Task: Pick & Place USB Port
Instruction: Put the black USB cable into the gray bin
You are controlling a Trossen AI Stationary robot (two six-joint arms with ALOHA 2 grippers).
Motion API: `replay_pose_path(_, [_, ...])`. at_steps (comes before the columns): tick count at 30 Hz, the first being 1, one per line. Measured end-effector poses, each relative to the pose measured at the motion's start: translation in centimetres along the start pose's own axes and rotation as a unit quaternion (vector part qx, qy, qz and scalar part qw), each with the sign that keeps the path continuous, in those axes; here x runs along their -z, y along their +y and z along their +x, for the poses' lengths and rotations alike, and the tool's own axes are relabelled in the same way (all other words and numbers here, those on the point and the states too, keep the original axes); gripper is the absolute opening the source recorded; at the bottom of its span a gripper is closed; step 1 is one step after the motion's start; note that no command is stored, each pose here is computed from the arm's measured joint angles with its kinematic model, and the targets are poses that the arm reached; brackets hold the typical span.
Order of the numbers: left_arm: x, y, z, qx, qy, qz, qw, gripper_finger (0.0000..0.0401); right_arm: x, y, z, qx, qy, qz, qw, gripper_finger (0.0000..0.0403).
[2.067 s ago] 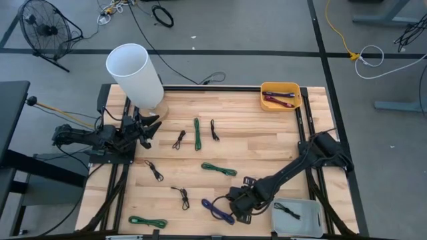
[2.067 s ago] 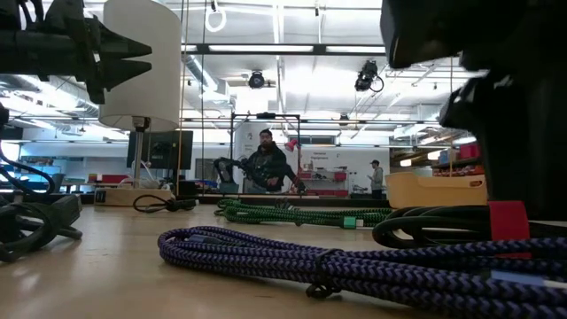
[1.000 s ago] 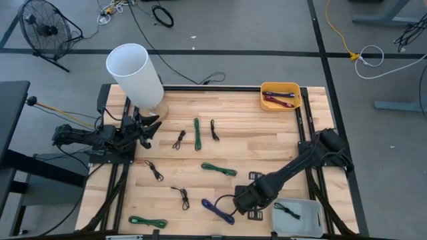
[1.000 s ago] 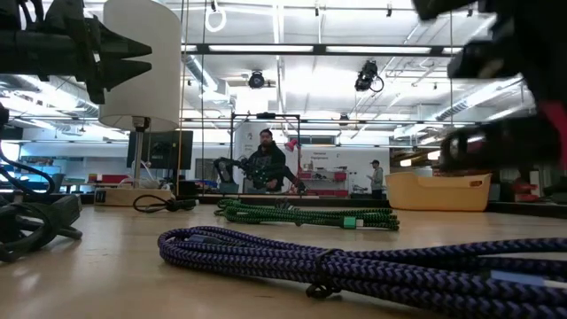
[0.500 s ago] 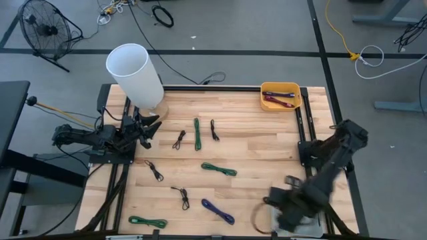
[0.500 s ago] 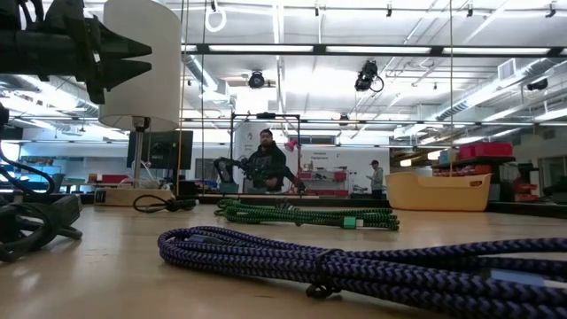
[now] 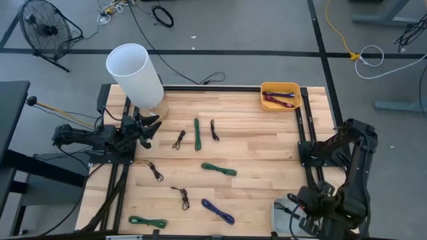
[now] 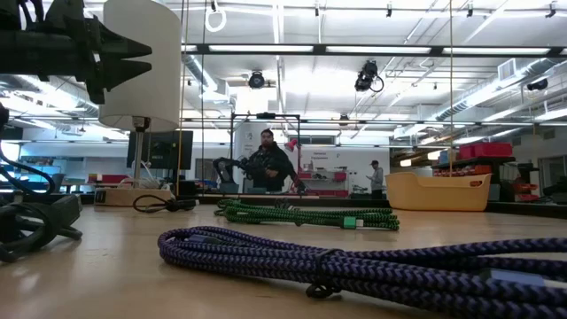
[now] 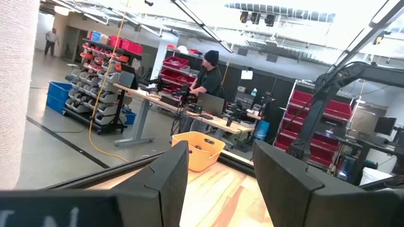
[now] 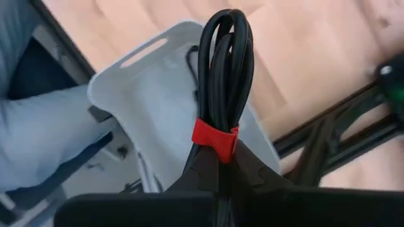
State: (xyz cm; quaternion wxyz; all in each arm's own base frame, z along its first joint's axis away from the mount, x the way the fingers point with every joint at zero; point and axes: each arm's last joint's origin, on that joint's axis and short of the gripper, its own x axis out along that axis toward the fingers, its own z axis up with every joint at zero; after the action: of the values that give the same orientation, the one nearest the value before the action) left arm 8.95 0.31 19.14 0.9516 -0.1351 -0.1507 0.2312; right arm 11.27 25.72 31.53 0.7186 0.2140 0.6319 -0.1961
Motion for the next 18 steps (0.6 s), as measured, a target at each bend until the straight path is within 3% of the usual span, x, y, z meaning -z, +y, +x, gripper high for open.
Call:
replay_pose_path(11, [0.0,0.0,0.0,0.000,0.001,0.000,1.000,0.0181,1.3,0.1,-0.2,-0.018,0.007,0.018,1.000,0.0009])
replay_pose_path(18, [0.0,0.0,0.0,0.000,0.001,0.001,1.000,0.0181,1.2,0.1,-0.1,-0.019,-0.003,0.016,1.000,0.0056])
